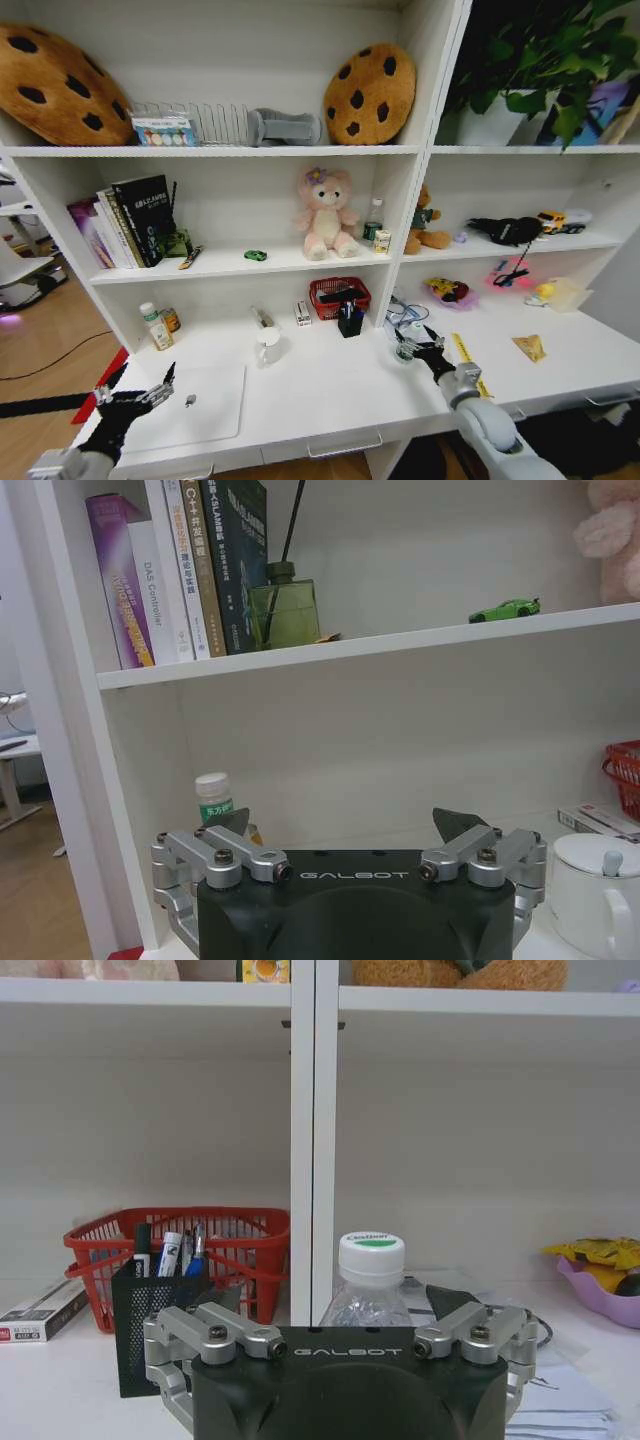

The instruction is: Organize the objects on the table.

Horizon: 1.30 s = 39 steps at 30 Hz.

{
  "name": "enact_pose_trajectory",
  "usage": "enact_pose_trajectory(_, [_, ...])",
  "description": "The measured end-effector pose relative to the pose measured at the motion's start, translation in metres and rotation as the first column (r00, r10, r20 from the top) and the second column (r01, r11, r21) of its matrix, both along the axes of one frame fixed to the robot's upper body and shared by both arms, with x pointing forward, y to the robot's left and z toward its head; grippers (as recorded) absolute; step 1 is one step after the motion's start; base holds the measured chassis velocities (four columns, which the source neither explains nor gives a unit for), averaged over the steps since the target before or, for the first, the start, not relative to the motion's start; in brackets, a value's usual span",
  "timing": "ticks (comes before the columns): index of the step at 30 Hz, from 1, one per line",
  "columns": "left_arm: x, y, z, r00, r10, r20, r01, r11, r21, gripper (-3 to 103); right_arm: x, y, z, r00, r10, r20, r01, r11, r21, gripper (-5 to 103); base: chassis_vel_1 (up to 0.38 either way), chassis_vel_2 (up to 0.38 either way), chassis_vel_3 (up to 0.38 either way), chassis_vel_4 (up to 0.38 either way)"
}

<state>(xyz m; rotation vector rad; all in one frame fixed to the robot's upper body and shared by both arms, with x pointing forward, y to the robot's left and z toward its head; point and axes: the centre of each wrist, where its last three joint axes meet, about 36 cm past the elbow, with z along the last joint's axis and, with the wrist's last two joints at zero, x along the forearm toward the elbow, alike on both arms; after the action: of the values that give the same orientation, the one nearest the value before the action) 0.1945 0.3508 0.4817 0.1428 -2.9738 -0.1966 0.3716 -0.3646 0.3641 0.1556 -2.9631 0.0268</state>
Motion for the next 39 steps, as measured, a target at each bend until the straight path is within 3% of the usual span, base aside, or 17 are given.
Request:
enact_pose_trajectory(5, [0.0, 0.0, 0.0, 1.0, 0.0, 0.0, 0.0, 1.0, 0.0, 100, 0.006, 0.004, -0.004, 1.0, -0.006, -0.004, 0.006, 1.0, 0.002, 101, 0.0, 0.0, 0.0, 0.0])
enact_pose_trajectory(6, [0.0, 0.0, 0.0, 1.0, 0.0, 0.0, 0.0, 1.0, 0.0, 100, 0.006, 0.005, -0.004, 1.0, -0.004, -0.003, 0.004, 1.0, 0.003, 96, 0.0, 0.0, 0.0, 0.0])
enact_pose_trajectory(8, [0.0, 0.0, 0.0, 1.0, 0.0, 0.0, 0.0, 1.0, 0.0, 100, 0.006, 0.006, -0.003, 1.0, -0.003, -0.001, 0.003, 1.0, 0.004, 96, 0.0, 0.0, 0.0, 0.0])
enact_pose_trajectory(10, [0.0, 0.0, 0.0, 1.0, 0.0, 0.0, 0.0, 1.0, 0.0, 100, 0.006, 0.008, -0.002, 1.0, -0.001, 0.003, 0.001, 1.0, 0.009, 80, 0.0, 0.0, 0.0, 0.0])
enact_pose_trajectory(12, [0.0, 0.0, 0.0, 1.0, 0.0, 0.0, 0.0, 1.0, 0.0, 100, 0.005, 0.009, -0.003, 1.0, 0.0, 0.003, 0.0, 1.0, 0.012, 80, 0.0, 0.0, 0.0, 0.0])
enact_pose_trajectory(13, [0.0, 0.0, 0.0, 1.0, 0.0, 0.0, 0.0, 1.0, 0.0, 100, 0.004, 0.009, -0.003, 1.0, -0.001, 0.003, 0.001, 1.0, 0.014, 70, 0.0, 0.0, 0.0, 0.0])
enact_pose_trajectory(15, [0.0, 0.0, 0.0, 1.0, 0.0, 0.0, 0.0, 1.0, 0.0, 100, 0.004, 0.01, -0.003, 1.0, 0.0, 0.005, 0.0, 1.0, 0.016, 70, 0.0, 0.0, 0.0, 0.0])
enact_pose_trajectory(16, [0.0, 0.0, 0.0, 1.0, 0.0, 0.0, 0.0, 1.0, 0.0, 100, 0.004, 0.01, -0.003, 1.0, 0.001, 0.006, -0.001, 1.0, 0.016, 58, 0.0, 0.0, 0.0, 0.0])
enact_pose_trajectory(18, [0.0, 0.0, 0.0, 1.0, 0.0, 0.0, 0.0, 1.0, 0.0, 100, 0.004, 0.01, -0.002, 1.0, 0.001, 0.008, -0.002, 1.0, 0.016, 58, 0.0, 0.0, 0.0, 0.0])
enact_pose_trajectory(19, [0.0, 0.0, 0.0, 1.0, 0.0, 0.0, 0.0, 1.0, 0.0, 100, 0.004, 0.011, -0.001, 1.0, 0.003, 0.01, -0.003, 1.0, 0.016, 47, 0.0, 0.0, 0.0, 0.0])
enact_pose_trajectory(22, [0.0, 0.0, 0.0, 1.0, 0.0, 0.0, 0.0, 1.0, 0.0, 100, 0.004, 0.011, -0.001, 1.0, 0.004, 0.011, -0.004, 1.0, 0.016, 47, 0.0, 0.0, 0.0, 0.0])
enact_pose_trajectory(23, [0.0, 0.0, 0.0, 1.0, 0.0, 0.0, 0.0, 1.0, 0.0, 100, 0.003, 0.012, 0.001, 1.0, 0.006, 0.014, -0.006, 1.0, 0.016, 37, 0.0, 0.0, 0.0, 0.0])
enact_pose_trajectory(26, [0.0, 0.0, 0.0, 1.0, 0.0, 0.0, 0.0, 1.0, 0.0, 100, 0.002, 0.012, 0.002, 1.0, 0.007, 0.018, -0.007, 1.0, 0.017, 37, 0.0, 0.0, 0.0, 0.0])
enact_pose_trajectory(28, [0.0, 0.0, 0.0, 1.0, 0.0, 0.0, 0.0, 1.0, 0.0, 100, -0.001, 0.013, 0.006, 1.0, 0.002, 0.028, -0.002, 1.0, 0.019, 27, 0.0, 0.0, 0.0, 0.0])
enact_pose_trajectory(35, [0.0, 0.0, 0.0, 1.0, 0.0, 0.0, 0.0, 1.0, 0.0, 100, -0.018, 0.009, 0.022, 0.999, -0.022, 0.047, 0.02, 0.999, 0.039, 27, 0.0, 0.0, 0.0, 0.0])
enact_pose_trajectory(39, [0.0, 0.0, 0.0, 1.0, 0.0, 0.0, 0.0, 1.0, 0.0, 100, -0.058, 0.008, 0.044, 0.999, -0.033, 0.043, 0.03, 0.998, 0.064, 27, 0.0, 0.0, 0.0, 0.0])
